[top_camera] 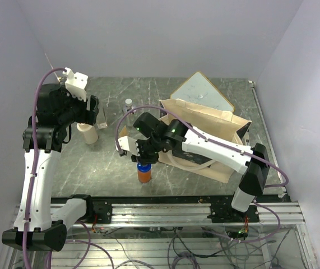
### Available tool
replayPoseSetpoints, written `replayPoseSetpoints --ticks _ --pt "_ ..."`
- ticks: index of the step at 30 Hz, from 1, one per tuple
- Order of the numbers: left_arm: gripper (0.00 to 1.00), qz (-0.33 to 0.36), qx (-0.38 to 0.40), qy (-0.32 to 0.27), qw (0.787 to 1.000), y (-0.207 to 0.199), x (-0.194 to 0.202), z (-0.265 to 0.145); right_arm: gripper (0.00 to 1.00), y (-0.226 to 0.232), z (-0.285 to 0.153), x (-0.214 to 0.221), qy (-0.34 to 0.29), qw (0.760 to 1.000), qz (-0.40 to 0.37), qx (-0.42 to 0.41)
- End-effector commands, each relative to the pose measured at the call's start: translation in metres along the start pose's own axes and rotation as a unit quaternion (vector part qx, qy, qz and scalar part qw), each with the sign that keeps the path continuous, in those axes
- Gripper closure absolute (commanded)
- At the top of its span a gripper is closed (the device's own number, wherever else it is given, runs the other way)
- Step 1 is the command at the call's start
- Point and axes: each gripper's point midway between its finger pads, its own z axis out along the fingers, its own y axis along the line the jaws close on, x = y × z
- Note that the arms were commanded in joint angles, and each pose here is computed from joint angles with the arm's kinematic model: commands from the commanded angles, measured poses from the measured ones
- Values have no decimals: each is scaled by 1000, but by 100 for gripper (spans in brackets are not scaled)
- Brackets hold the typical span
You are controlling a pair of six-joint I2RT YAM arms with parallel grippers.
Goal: Place the personal care products into the canvas bag
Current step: Pick up the care product from the center of the board.
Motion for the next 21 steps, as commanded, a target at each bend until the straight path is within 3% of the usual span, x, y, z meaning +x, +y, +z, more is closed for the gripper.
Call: replayPoseSetpoints --ticks 1,10,21 --pt "17 6 -11 -16 1000 6 -8 -2 100 -7 -20 -26 -36 999 -28 7" --pt "18 16 -1 -19 1000 3 -6 3 100 -12 -50 -50 -66 995 -65 28" --pt "18 27 -5 -12 1000 6 3 9 100 -22 -122 -103 -123 983 -102 86"
